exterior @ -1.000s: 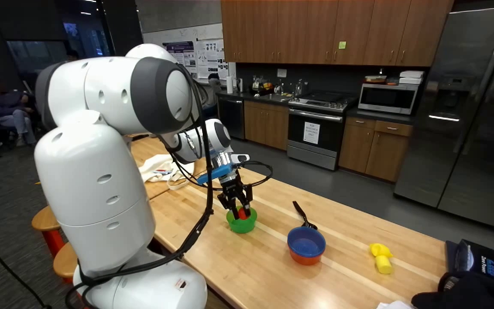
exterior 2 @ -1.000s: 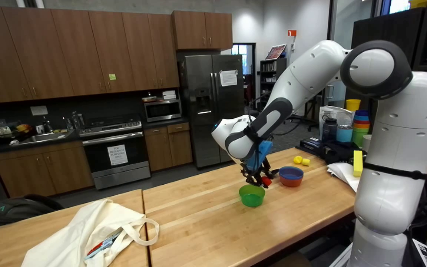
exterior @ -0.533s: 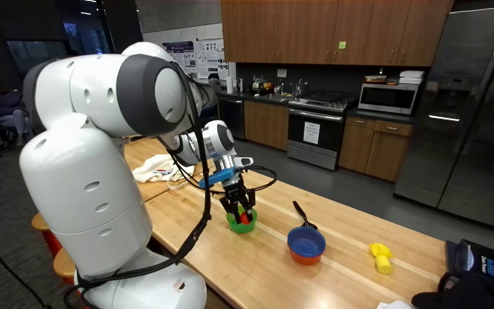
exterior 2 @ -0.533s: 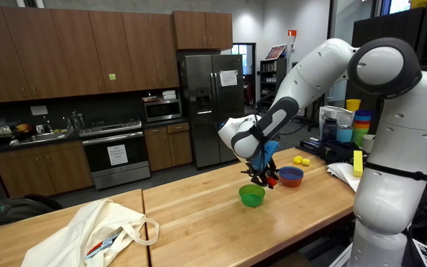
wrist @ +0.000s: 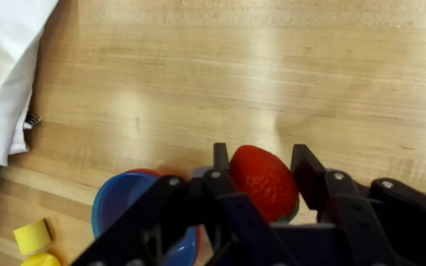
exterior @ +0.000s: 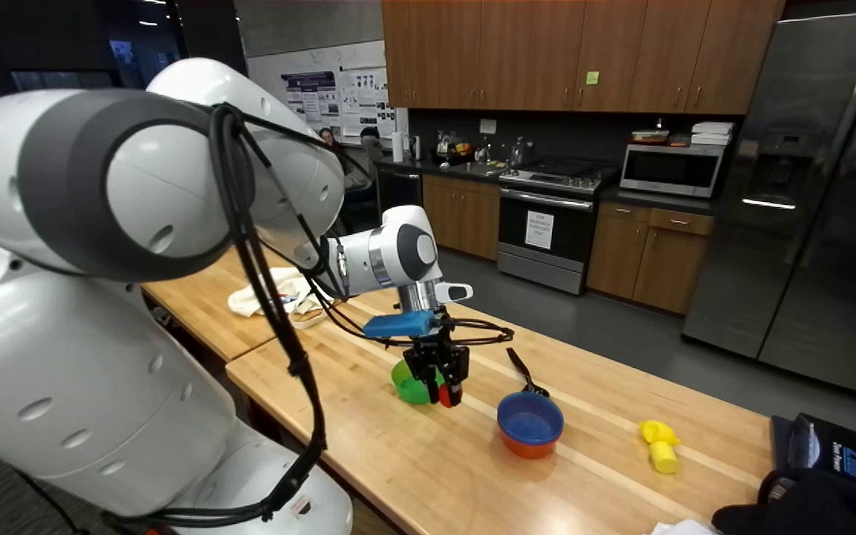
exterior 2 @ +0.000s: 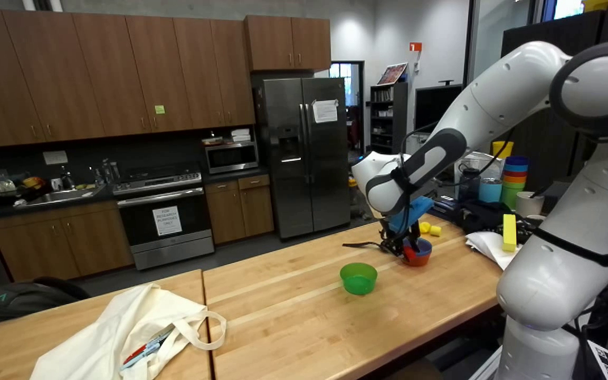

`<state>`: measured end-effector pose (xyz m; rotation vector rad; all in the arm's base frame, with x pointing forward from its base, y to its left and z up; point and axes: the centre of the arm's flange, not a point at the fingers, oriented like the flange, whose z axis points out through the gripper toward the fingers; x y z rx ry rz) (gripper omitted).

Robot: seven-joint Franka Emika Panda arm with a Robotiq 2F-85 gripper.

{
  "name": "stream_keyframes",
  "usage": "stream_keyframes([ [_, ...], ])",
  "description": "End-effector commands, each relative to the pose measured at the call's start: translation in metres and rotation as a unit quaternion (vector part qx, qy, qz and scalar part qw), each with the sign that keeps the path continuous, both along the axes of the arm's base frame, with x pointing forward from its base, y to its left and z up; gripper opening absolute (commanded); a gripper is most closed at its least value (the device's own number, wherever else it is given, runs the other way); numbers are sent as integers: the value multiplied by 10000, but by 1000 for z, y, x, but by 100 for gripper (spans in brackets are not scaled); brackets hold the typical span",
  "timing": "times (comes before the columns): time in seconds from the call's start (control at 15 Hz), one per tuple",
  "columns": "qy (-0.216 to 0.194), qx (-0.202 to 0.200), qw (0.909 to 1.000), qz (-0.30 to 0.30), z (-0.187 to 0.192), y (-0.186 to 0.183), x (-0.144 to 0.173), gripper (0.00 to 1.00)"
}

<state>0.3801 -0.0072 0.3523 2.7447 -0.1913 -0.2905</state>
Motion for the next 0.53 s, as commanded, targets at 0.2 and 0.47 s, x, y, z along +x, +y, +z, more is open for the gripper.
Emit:
stream_keyframes([
  [0.2, -292, 3, 9983, -507, 21, -23, 46, 36],
  [0.47, -425, -111, 9970, -635, 32, -16, 85, 39],
])
